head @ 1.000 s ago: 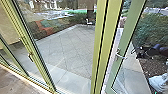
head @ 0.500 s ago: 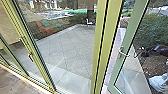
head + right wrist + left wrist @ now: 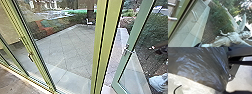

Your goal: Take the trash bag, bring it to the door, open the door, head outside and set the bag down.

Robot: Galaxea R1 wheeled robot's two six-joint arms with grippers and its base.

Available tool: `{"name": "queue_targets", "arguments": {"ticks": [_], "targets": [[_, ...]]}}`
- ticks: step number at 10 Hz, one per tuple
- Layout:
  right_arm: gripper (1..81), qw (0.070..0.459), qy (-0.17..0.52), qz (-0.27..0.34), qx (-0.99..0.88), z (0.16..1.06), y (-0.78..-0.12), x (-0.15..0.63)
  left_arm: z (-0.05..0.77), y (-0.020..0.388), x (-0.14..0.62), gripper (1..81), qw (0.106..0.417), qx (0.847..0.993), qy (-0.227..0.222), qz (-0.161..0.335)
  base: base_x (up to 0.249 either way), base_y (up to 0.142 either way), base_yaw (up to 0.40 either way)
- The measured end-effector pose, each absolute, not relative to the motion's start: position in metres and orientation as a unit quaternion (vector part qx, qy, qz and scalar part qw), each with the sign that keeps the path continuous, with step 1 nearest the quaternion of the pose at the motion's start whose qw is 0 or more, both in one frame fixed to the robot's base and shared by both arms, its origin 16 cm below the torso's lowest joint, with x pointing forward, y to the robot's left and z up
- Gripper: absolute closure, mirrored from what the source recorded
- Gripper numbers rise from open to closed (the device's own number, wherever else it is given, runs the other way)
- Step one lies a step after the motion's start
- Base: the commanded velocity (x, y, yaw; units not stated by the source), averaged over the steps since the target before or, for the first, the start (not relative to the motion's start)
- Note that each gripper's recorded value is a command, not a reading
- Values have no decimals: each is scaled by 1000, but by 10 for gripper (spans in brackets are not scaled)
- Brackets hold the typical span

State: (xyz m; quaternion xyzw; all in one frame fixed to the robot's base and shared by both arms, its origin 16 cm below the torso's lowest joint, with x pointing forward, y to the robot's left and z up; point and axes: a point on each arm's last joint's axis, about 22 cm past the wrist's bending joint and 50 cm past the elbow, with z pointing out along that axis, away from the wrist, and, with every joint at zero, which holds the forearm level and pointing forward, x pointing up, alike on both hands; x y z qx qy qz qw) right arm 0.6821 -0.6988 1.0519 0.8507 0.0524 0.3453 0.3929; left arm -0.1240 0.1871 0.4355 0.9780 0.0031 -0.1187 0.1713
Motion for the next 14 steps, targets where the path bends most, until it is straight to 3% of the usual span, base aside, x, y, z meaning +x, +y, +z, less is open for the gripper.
{"name": "queue_targets", "arguments": {"ticks": [8,14], "targets": [[10,454,19,314,834,1054,-844,592,436,189,-126,811,170,978,4,-119,0,0,0],[10,484,-22,310,818,1074,-887,577,438,190,-135,811,169,978,5,-124,0,0,0]]}}
